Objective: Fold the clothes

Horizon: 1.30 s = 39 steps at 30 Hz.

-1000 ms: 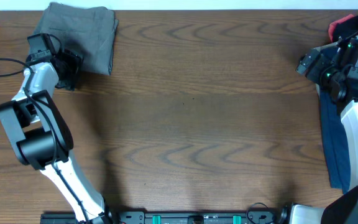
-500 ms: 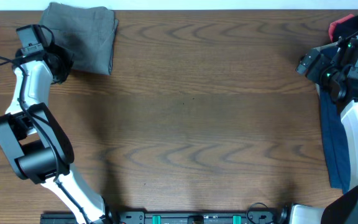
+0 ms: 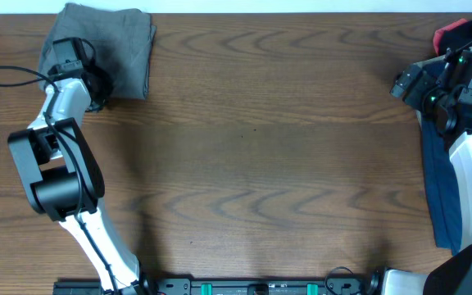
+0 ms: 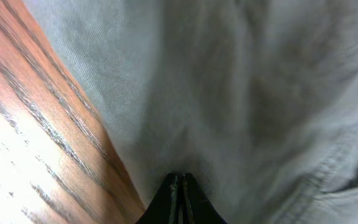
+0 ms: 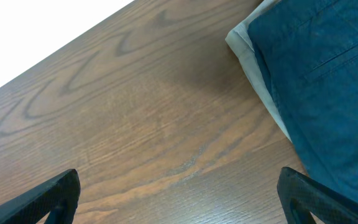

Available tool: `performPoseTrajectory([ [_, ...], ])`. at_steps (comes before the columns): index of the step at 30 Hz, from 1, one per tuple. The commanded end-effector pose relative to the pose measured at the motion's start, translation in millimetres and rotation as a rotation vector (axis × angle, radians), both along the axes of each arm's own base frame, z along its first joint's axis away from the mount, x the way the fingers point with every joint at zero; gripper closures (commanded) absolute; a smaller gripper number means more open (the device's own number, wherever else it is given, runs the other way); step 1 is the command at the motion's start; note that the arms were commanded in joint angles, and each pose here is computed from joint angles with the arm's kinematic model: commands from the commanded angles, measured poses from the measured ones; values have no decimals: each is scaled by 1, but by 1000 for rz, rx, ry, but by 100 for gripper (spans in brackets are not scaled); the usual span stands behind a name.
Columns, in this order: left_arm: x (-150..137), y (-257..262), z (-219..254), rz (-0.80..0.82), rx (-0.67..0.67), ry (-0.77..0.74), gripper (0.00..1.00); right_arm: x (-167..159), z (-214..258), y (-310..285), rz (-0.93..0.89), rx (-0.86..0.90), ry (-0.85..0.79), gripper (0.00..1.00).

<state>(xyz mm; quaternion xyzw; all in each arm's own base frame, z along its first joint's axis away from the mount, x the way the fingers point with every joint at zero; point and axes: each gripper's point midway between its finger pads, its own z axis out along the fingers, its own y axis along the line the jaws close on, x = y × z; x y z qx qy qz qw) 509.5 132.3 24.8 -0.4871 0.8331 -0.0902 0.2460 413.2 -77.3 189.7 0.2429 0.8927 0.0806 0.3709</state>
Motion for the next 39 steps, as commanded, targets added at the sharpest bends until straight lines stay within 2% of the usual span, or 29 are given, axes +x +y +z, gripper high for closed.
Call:
performPoseTrajectory([
  [1, -4, 1, -11, -26, 29, 30, 94, 3, 4, -2, 9, -17, -8, 1],
  [5, -3, -7, -10, -131, 35, 31, 94, 3, 4, -2, 9, -17, -8, 1],
  [8, -5, -13, -5, -148, 10, 29, 94, 3, 4, -2, 8, -17, -8, 1],
  [15, -1, -37, 53, -222, -78, -91, 94, 3, 4, -2, 8, -17, -8, 1],
  [22, -41, -49, 110, -222, -96, -59, 93, 3, 4, -2, 8, -17, -8, 1],
  [24, -61, -54, 118, -220, -115, -10, 87, 3, 4, -2, 8, -17, -8, 1],
  [25, -72, -57, 120, -218, -126, 18, 68, 3, 4, -2, 9, -17, -8, 1],
  [27, -95, -65, 121, -217, -163, 90, 11, 3, 4, -2, 8, -17, -8, 1],
  [28, -105, -71, 122, -227, -189, 118, 1, 3, 4, -2, 9, -17, -8, 1],
  [33, -147, -101, 132, -406, -280, 203, 1, 3, 4, -2, 9, -17, -8, 1],
  [39, -194, -121, 151, -558, -272, 284, 1, 3, 4, -2, 8, -17, -8, 1],
])
